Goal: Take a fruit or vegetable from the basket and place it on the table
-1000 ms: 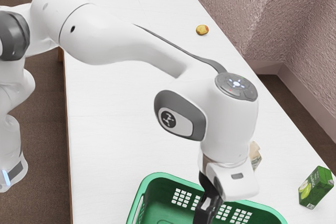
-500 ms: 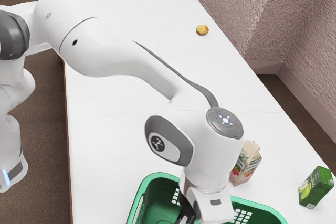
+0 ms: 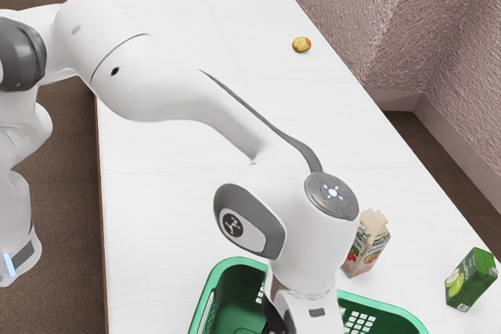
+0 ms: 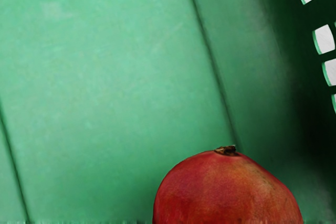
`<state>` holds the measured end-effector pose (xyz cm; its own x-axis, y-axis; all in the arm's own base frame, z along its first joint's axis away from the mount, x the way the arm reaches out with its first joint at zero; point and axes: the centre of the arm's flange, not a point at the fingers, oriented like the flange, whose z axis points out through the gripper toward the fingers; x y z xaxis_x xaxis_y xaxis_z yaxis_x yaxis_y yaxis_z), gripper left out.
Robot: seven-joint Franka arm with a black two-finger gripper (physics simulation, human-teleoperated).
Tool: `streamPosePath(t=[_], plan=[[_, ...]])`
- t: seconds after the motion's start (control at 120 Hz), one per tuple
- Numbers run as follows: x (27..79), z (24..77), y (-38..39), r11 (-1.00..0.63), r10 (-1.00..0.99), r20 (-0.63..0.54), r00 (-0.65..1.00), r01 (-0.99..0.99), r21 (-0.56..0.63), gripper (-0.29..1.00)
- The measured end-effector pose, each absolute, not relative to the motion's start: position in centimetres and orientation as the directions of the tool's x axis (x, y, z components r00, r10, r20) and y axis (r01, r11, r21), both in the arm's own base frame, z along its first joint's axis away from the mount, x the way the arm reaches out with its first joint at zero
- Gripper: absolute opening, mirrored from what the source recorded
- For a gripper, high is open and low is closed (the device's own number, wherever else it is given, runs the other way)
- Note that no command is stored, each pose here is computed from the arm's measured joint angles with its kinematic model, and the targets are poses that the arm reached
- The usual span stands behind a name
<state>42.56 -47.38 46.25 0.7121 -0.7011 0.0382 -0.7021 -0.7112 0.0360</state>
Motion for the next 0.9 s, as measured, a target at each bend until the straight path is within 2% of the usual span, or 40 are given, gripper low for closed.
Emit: streamPosePath(t=[0.9], plan=[[41.1,42.2,-47.5,-0.706,-0.707,0.009,0.707,-0.706,0.053,0.68]])
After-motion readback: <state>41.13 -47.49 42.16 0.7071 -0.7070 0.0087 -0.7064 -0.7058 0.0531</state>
